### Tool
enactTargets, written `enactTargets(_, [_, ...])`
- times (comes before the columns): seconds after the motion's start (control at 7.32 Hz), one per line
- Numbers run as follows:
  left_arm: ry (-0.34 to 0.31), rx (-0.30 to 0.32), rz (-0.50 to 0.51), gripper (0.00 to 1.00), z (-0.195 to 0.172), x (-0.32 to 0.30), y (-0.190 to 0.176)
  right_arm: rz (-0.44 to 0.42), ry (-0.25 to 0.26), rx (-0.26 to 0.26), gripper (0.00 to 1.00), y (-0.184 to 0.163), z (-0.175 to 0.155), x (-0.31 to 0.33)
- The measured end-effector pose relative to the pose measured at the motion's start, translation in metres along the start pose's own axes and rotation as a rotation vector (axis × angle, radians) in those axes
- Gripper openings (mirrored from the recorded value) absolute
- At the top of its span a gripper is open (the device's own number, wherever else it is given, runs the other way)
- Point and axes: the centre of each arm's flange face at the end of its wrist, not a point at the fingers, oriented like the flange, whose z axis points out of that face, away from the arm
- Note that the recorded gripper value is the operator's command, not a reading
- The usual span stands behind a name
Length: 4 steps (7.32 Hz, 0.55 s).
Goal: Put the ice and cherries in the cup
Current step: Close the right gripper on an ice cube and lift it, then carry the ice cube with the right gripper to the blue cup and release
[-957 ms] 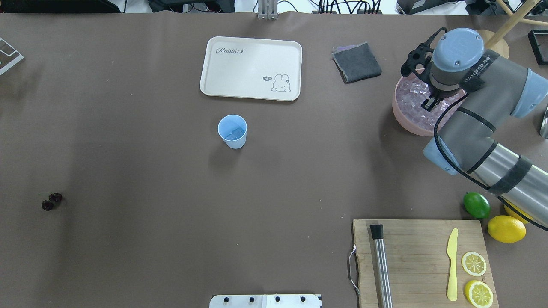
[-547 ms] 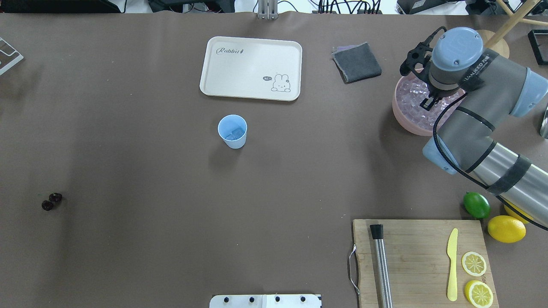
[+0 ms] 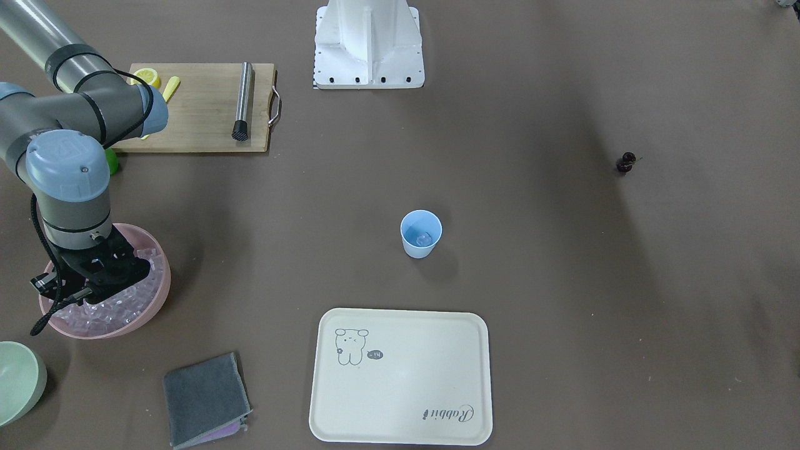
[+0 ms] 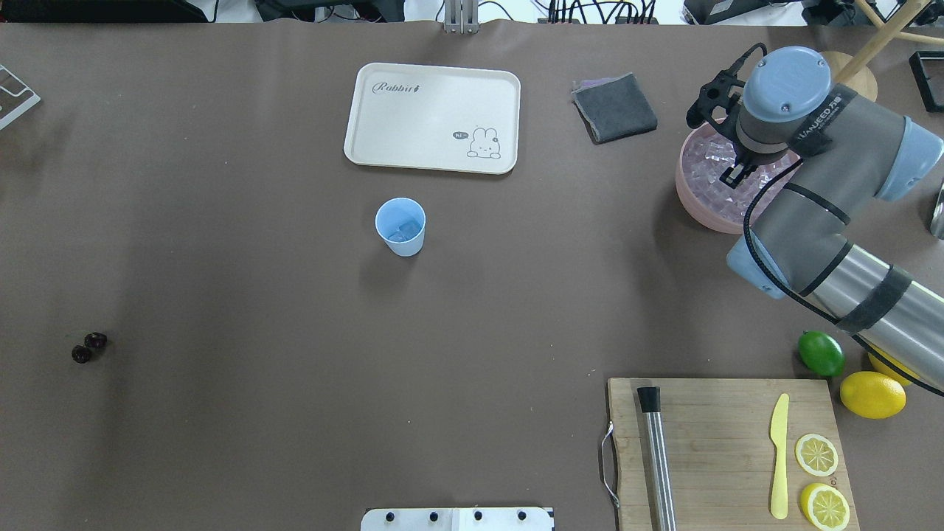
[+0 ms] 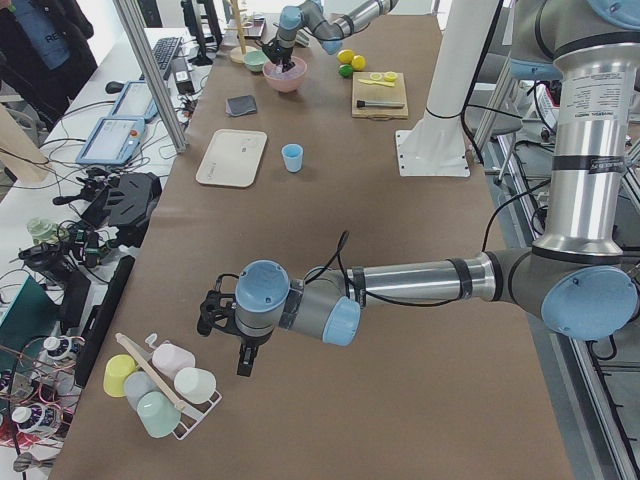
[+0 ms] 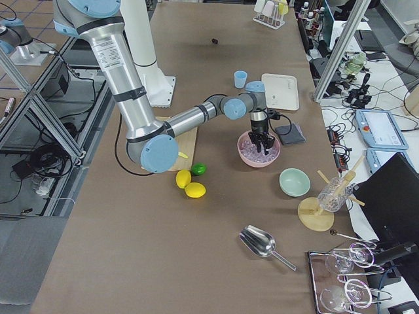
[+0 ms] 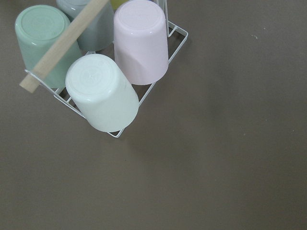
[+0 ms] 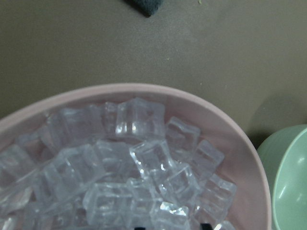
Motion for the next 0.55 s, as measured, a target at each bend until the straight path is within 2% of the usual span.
enactTargets(0.14, [0.000,0.001,0.001,0.98,0.000,0.000,0.000,0.001,0.000,0.007,0.29,-0.001,0.003,0.000])
enactTargets(0.55, [0.000,-0.003,-0.002,0.98,0.001,-0.002,0.001,0.009,-0.006,0.039,0.24,-0.003,-0.011,0.005])
